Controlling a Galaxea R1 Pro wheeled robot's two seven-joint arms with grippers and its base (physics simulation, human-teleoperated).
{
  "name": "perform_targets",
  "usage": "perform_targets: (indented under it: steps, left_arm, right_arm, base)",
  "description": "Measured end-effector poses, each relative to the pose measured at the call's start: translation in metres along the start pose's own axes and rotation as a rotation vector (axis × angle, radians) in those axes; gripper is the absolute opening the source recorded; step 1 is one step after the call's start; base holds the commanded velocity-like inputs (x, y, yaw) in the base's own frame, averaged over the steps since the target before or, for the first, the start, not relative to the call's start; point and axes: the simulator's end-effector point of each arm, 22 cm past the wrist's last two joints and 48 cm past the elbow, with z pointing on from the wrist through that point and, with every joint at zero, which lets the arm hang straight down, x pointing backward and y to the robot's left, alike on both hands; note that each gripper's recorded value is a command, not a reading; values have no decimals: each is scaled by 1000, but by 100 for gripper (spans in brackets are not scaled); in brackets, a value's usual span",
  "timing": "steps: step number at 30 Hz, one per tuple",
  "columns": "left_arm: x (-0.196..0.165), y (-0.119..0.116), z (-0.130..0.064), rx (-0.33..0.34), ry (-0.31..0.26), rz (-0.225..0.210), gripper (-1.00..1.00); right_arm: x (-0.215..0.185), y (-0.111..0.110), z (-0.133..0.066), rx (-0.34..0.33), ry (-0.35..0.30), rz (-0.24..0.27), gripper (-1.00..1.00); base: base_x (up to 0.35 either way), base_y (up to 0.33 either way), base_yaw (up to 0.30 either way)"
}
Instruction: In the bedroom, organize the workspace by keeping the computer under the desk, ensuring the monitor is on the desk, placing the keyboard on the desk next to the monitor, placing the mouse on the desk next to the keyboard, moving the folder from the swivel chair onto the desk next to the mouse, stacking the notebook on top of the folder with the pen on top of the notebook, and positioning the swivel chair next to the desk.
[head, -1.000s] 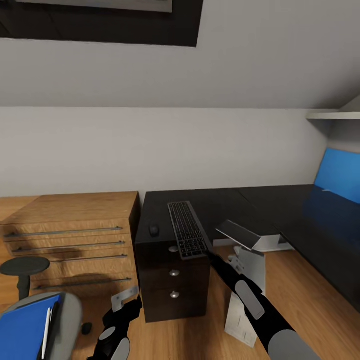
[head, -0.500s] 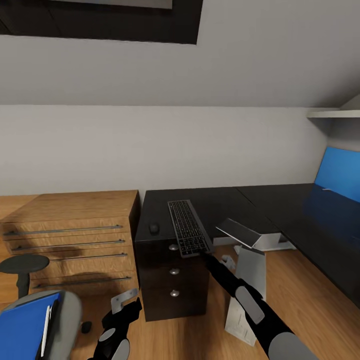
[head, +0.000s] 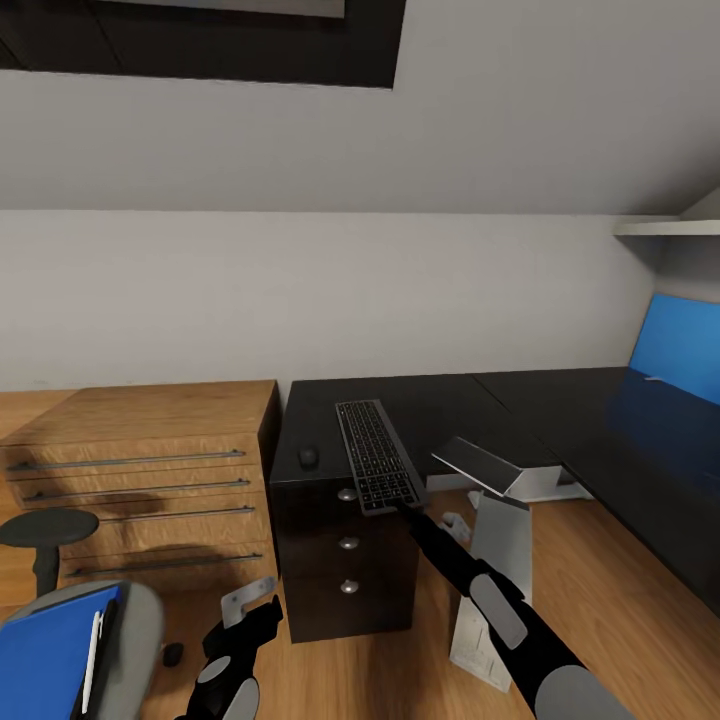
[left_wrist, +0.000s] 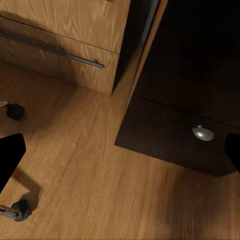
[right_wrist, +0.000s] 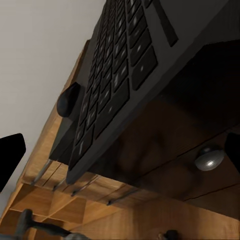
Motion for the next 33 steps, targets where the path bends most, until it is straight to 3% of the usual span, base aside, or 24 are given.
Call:
perform_targets:
  steps: [4, 8, 12, 23, 33]
  left_arm:
    - [0, 0, 0, 0, 0, 0, 100]
    - [0, 0, 0, 0, 1, -2, 100]
    - [0, 0, 0, 1, 1, -2, 100]
    - [0, 0, 0, 2, 1, -2, 100]
    - [4, -1, 3, 10, -4, -5, 100]
  right_arm:
    - [0, 1, 1, 5, -9, 18, 100]
    - [-7, 4, 2, -6, -45, 100, 100]
    - [-23, 2, 1, -9, -124, 307, 100]
    - [-23, 0, 1, -1, -130, 334, 100]
    - [-9, -21, 0, 30, -117, 346, 100]
  base:
    - [0, 0, 0]
    - [0, 0, 0]
    - [0, 0, 0]
    - [98, 0, 0]
    - [11, 0, 0]
